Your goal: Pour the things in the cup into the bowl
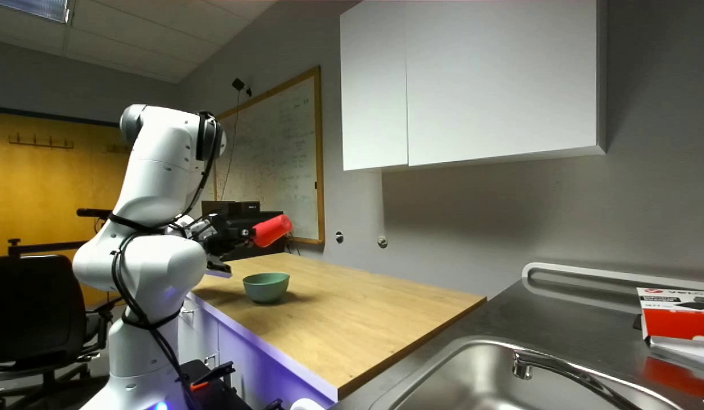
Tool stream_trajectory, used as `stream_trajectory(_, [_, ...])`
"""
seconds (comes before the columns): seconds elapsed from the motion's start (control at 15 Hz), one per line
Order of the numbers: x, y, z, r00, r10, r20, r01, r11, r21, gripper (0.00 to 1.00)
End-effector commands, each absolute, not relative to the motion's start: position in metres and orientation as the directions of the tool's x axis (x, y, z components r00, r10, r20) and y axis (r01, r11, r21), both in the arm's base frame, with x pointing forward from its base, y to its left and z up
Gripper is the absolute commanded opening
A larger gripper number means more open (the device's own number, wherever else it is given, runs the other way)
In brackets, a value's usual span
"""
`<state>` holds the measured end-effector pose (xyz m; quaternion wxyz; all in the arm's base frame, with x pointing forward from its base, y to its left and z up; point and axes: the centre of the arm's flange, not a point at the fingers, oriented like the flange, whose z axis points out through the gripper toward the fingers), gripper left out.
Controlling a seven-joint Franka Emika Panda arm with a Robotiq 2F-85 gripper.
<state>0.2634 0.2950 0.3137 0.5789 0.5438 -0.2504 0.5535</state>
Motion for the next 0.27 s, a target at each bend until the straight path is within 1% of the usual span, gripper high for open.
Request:
stream_trajectory(0.0, [0.2687, 0.3045, 0.3137, 0.249, 0.382, 0.89, -0.923, -0.186, 0.338, 0.01])
stream_trajectory(0.2, [0.2724, 0.3058, 0.3134, 0.257, 0.382, 0.888, -0.922, -0.177, 0.344, 0.01])
